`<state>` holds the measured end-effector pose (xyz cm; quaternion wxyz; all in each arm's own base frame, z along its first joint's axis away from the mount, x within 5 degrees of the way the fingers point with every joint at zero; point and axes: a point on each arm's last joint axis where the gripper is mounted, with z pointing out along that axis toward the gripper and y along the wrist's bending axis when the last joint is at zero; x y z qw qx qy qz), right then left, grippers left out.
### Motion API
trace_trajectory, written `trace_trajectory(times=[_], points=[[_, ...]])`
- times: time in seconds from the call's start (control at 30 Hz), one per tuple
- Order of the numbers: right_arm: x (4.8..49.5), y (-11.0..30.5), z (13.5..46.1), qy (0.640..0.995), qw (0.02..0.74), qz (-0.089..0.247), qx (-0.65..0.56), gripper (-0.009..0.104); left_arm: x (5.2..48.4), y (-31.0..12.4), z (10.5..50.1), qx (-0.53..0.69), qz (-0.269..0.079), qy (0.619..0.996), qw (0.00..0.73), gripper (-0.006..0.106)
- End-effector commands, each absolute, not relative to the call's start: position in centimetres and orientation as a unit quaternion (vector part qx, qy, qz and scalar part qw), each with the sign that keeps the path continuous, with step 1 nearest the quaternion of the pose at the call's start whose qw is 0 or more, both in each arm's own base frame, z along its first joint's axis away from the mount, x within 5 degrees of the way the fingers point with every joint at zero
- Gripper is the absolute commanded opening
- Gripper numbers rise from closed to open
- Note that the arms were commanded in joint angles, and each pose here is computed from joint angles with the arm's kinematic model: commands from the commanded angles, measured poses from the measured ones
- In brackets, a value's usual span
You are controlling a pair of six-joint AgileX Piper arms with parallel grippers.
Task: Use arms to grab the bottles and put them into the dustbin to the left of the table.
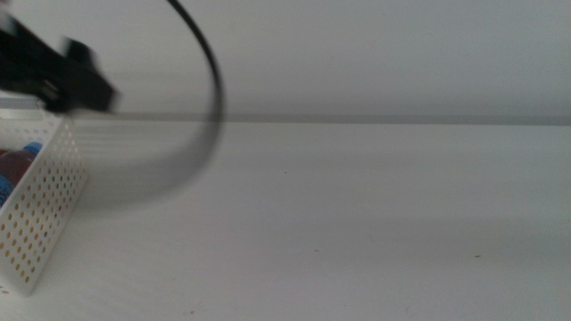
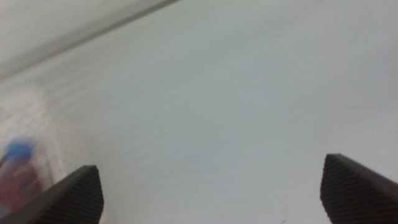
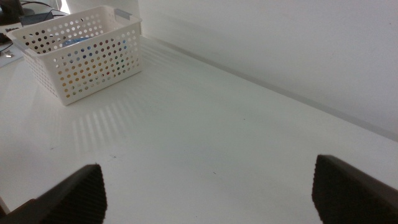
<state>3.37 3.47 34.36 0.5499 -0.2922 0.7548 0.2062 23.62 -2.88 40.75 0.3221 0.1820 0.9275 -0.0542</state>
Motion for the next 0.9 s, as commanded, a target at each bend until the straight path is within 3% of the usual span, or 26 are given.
trace_trajectory(times=[0.0,0.2,0.27,0.5,0.87], points=[[3.3,3.3,34.6,0.749,0.559,0.205,-0.291,0.088,21.0,-5.2,40.6,0.201,-0.057,0.904,0.372,0.094],[3.3,3.3,34.6,0.749,0.559,0.205,-0.291,0.088,15.2,-7.1,39.7,0.246,-0.033,0.833,0.494,0.094],[3.3,3.3,34.6,0.749,0.559,0.205,-0.291,0.088,14.2,-6.9,39.5,0.236,-0.043,0.817,0.525,0.094],[3.3,3.3,34.6,0.749,0.559,0.205,-0.291,0.088,13.5,-6.5,39.2,0.192,-0.075,0.817,0.539,0.094],[3.3,3.3,34.6,0.749,0.559,0.205,-0.291,0.088,13.8,-6.4,39.5,0.203,-0.053,0.804,0.557,0.094]])
